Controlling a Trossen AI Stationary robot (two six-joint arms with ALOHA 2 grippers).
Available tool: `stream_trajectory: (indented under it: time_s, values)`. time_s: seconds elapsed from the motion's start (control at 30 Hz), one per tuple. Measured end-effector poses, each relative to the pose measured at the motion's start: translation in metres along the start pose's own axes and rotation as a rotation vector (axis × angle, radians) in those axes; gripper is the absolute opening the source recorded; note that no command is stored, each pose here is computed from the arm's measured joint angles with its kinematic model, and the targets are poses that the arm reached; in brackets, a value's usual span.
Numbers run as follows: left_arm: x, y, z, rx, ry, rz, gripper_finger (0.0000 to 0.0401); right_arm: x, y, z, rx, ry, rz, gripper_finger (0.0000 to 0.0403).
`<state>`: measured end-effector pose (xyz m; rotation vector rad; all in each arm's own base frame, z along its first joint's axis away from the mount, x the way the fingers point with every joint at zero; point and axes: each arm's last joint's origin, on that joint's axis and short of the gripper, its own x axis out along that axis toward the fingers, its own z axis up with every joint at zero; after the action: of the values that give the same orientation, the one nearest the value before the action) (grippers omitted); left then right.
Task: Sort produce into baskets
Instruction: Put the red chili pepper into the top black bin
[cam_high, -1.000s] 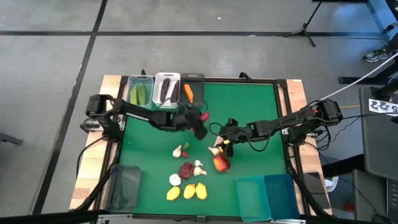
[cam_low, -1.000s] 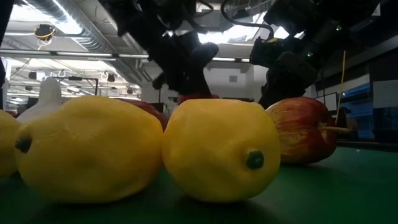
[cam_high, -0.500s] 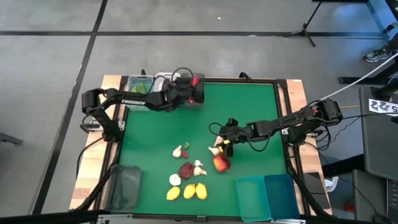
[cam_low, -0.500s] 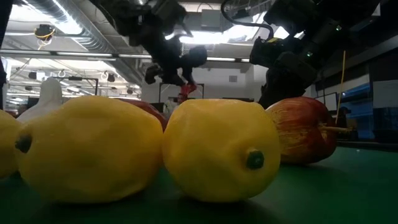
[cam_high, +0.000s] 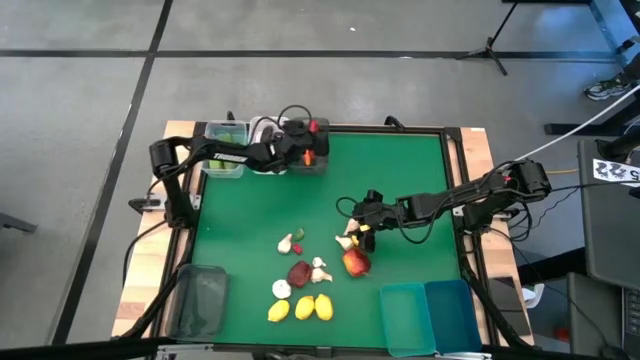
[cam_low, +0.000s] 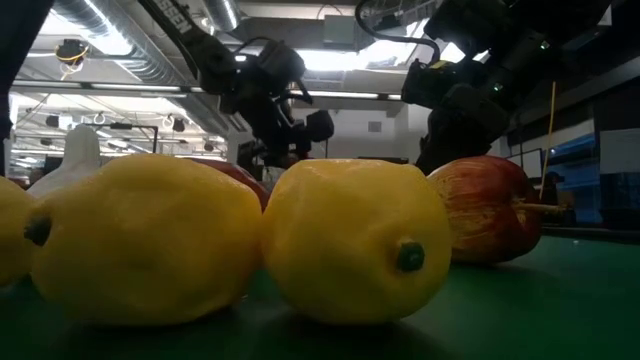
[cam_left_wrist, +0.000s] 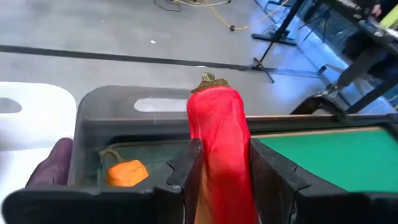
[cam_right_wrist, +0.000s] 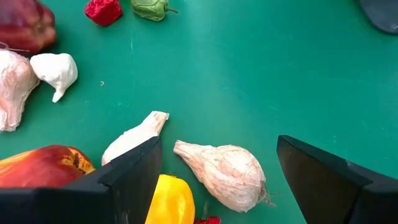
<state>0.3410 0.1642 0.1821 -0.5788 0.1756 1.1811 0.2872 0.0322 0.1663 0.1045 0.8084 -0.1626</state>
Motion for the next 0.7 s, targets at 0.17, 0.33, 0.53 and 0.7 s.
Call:
stream_trajectory:
  time_s: [0.17,0.33,0.53,0.7]
  values:
    - [0.0013,-0.0001,-0.0024,0.085,0.003,0.001,0.0114,0.0000,-0.0001,0.0000,0.000,0.000,0.000,0.0317]
    - [0.0013,0.0000,-0.0025,0.100,0.004,0.001,0.0114,0.0000,-0.0001,0.0000,0.000,0.000,0.000,0.0317]
    - [0.0013,-0.0002,-0.0027,0.149,0.010,-0.006,0.0114,0.0000,0.0000,0.0000,-0.001,0.000,0.000,0.0317]
    - [0.0014,-0.0012,-0.0033,0.165,0.038,-0.046,0.0137,0.0000,0.0000,0.0000,-0.001,0.000,0.000,0.0317]
